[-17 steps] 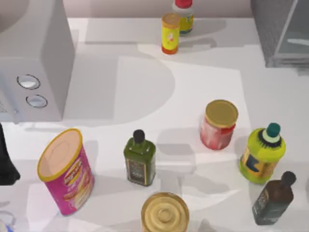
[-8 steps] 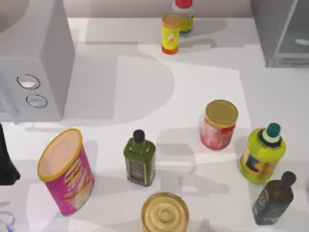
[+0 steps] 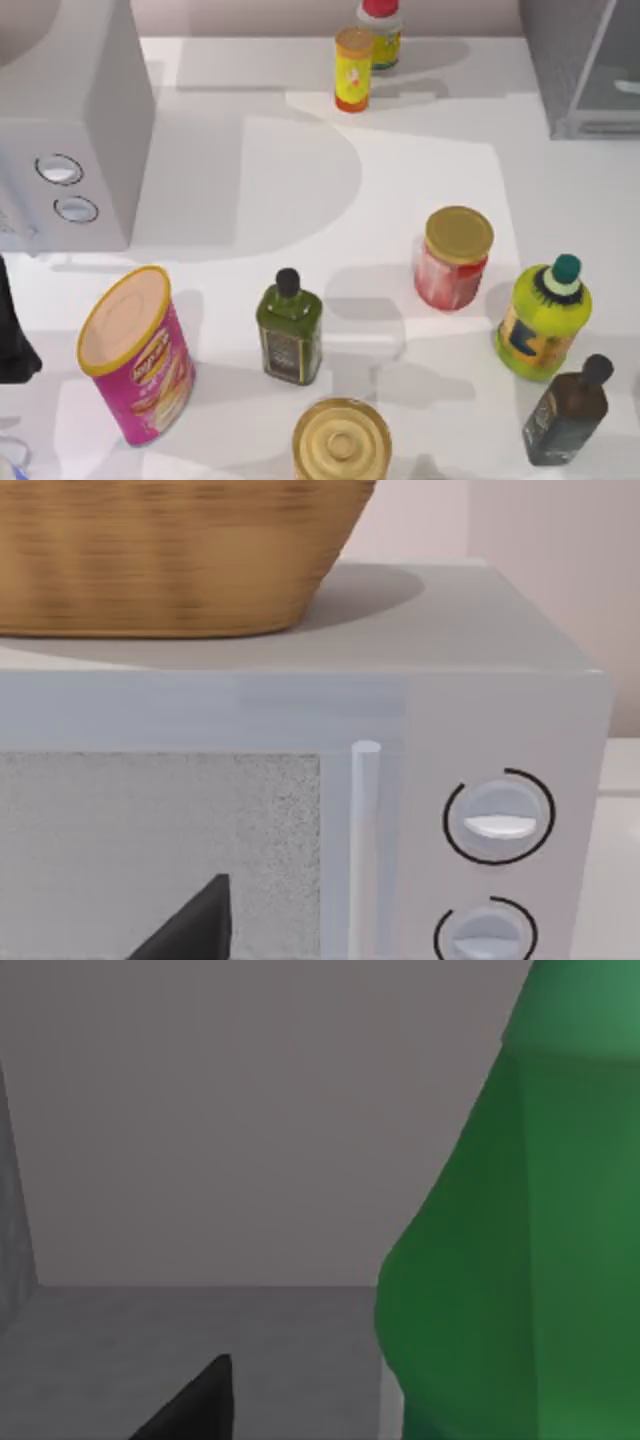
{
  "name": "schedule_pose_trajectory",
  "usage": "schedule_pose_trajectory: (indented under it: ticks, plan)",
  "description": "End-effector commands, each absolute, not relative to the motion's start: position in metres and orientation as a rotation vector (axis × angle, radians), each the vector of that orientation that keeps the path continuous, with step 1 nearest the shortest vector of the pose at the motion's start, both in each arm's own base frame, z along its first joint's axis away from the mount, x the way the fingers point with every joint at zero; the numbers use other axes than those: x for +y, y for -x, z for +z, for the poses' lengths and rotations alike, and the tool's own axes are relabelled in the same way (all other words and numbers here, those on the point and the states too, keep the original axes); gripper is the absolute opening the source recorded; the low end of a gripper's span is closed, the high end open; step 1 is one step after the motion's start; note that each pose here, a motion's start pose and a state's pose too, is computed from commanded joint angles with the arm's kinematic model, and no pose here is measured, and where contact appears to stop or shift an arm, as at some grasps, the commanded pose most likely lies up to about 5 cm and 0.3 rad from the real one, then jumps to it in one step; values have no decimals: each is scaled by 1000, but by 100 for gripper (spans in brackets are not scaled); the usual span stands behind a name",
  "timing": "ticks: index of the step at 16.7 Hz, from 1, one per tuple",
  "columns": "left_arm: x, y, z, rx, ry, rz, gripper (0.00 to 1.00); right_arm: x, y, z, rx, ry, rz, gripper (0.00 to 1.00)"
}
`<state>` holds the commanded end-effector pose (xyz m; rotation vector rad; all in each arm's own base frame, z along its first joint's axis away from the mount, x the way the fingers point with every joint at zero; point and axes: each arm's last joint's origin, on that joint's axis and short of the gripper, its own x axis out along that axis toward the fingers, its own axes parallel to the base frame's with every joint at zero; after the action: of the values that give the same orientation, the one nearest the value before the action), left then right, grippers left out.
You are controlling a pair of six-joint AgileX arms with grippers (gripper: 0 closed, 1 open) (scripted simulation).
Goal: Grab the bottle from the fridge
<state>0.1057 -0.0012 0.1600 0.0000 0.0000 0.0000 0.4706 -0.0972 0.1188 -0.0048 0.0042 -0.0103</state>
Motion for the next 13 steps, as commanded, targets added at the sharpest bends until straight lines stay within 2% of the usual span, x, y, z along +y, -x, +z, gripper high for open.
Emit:
schedule_pose_trajectory:
  ticks: [12, 13]
  plan:
    - [-1, -106, 160, 0, 0, 0, 100, -97, -471, 119, 4, 5, -10, 2]
    - [-1, -106, 160, 0, 0, 0, 100, -97, -471, 119, 4, 5, -10, 0]
